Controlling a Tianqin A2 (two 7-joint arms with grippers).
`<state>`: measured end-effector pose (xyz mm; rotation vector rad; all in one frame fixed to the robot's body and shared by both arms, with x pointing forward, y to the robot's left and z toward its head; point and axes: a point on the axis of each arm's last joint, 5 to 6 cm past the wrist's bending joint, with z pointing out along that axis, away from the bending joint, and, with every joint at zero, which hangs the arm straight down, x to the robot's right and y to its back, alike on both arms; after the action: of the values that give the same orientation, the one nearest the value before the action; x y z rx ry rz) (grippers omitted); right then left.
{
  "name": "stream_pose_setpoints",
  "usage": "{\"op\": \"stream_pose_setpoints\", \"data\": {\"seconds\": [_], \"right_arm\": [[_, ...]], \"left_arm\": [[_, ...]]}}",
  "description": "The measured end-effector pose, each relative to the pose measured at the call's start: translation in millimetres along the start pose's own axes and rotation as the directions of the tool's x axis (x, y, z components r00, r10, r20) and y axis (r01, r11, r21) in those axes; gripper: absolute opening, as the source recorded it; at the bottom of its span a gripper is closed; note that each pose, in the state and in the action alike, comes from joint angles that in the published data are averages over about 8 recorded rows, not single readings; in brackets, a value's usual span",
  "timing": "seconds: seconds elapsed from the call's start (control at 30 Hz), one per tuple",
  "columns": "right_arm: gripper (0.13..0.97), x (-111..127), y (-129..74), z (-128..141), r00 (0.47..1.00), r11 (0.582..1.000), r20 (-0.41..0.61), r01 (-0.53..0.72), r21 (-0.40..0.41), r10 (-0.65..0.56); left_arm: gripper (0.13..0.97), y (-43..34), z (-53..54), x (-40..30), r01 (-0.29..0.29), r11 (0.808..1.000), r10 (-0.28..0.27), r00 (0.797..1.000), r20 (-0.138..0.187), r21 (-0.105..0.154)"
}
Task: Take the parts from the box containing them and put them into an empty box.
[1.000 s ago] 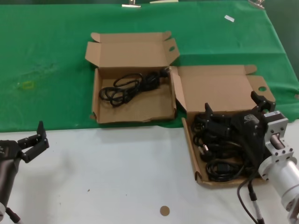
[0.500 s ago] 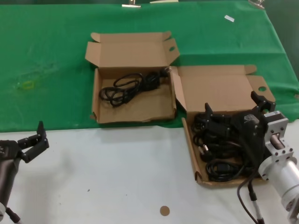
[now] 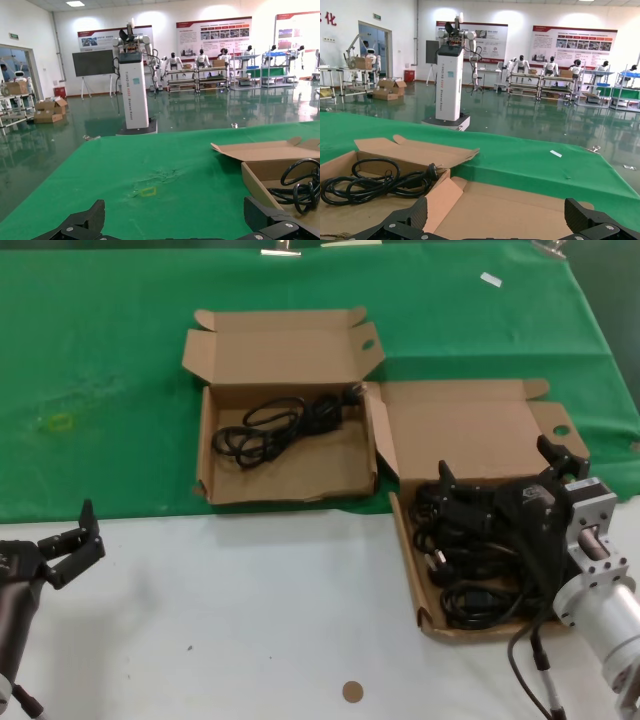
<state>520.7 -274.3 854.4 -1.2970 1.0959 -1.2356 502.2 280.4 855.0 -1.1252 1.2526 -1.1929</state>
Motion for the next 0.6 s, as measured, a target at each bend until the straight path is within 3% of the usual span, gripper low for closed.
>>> {"op": "stream_pose_setpoints", "data": {"seconds": [0.6], "right_arm": [[0.966,0.0,0.0,0.0,1.000,1.000,0.000,0.000,0.000,0.000]], "left_arm": [[0.966,0.0,0.0,0.0,0.000,1.000,0.000,1.000,0.000,0.000]]}}
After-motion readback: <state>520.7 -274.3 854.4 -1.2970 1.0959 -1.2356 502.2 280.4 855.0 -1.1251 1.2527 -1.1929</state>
